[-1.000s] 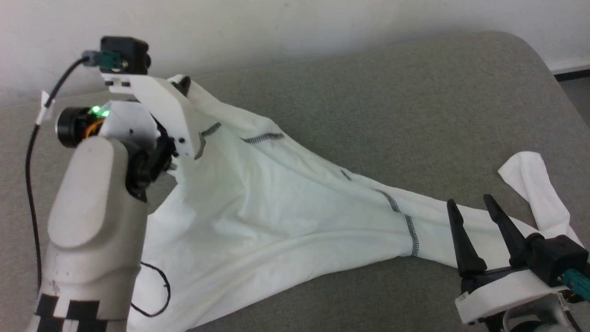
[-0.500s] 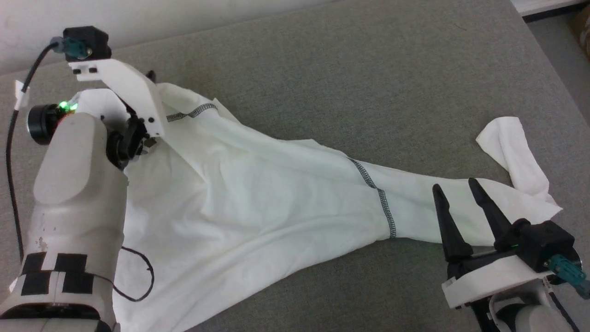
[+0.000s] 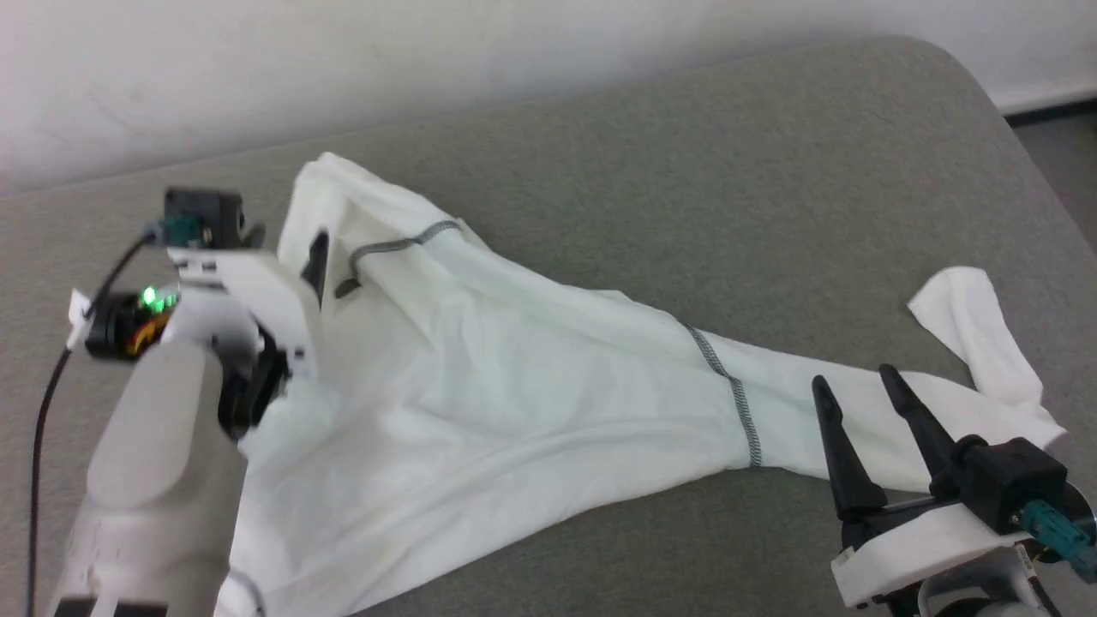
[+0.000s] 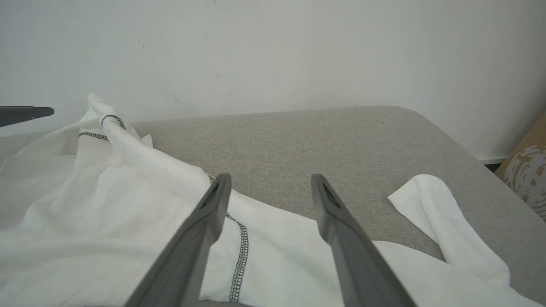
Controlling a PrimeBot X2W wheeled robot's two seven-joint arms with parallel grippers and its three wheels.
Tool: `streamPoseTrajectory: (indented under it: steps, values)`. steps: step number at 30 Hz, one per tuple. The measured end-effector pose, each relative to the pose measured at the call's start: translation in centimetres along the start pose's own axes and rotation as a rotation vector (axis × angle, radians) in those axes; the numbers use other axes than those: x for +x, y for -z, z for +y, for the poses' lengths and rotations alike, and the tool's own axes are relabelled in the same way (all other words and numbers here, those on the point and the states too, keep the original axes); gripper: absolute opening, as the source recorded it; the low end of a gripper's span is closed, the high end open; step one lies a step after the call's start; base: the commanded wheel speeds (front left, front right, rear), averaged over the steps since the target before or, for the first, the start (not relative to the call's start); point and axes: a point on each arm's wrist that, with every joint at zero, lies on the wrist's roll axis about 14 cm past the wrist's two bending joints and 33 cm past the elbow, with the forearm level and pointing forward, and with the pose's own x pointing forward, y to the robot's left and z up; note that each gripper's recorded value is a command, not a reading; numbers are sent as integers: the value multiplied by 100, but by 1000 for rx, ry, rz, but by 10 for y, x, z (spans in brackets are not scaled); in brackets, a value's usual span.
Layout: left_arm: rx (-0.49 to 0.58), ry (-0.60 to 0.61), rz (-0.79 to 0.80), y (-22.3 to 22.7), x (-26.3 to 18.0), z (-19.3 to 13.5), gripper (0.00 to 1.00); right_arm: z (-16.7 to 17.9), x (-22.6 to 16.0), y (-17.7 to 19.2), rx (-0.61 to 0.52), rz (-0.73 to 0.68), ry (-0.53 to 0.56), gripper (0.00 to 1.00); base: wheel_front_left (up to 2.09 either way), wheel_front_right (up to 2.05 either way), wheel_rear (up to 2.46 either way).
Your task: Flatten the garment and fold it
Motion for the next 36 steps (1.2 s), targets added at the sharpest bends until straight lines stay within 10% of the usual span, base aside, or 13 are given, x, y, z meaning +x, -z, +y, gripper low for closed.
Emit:
streamPoseTrajectory:
  steps: [16,18,20,36]
  values:
    - [54,-22,520,121,-104,29,100,40,5,-15,-4,-18,-127,100,0,0,0]
    - [56,-19,550,125,-102,29,86,39,6,-11,-4,-4,-126,100,0,0,0]
    - [56,-12,565,126,-100,27,0,39,5,-9,-3,1,-123,100,0,0,0]
    - [-48,-297,276,90,-193,70,0,43,-10,-9,16,0,-142,100,0,0,0]
